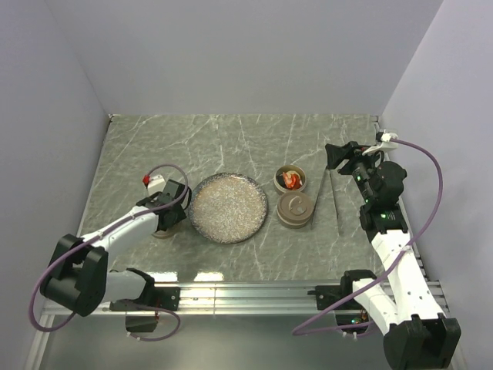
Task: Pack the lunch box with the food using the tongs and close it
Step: Pick up the lid of the lunch box with the left arm
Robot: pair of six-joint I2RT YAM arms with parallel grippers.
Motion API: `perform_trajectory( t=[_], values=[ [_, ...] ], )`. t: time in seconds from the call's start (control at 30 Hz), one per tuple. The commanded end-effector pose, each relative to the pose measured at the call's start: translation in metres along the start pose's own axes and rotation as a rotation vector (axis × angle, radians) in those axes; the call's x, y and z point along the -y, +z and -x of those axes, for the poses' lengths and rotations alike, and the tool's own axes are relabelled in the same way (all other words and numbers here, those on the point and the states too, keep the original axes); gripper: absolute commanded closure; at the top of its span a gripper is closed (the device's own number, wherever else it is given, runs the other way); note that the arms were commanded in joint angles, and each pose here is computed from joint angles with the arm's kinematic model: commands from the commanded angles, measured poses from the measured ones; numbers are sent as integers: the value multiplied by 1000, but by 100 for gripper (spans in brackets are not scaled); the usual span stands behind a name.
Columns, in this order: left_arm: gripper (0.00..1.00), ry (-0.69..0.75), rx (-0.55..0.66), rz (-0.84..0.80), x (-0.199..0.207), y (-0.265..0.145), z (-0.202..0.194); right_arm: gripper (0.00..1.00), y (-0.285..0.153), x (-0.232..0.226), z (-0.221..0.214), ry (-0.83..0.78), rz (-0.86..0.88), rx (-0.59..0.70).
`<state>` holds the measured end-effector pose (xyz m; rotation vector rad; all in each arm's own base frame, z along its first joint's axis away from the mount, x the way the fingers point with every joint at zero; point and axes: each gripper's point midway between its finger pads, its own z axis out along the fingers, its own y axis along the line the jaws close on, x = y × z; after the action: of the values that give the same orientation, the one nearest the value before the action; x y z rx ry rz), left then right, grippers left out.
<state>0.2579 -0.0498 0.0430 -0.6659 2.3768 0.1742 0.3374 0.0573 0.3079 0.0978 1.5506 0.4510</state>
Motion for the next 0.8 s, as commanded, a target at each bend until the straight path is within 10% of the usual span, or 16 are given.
perform_trajectory(
  t=[0.0, 0.37, 0.5, 0.77],
  values=[
    [48, -17, -37, -24, 5, 4, -9, 30, -2, -5, 18, -15, 16, 67],
    [76, -73, 54, -46, 1, -9, 14, 31, 1, -6, 16, -12, 21, 58],
    [100, -81, 76, -50, 1, -13, 20, 31, 0, -5, 16, -13, 16, 61],
    [100, -122, 158, -64, -4, -25, 39, 31, 1, -3, 16, -15, 8, 61]
  ],
)
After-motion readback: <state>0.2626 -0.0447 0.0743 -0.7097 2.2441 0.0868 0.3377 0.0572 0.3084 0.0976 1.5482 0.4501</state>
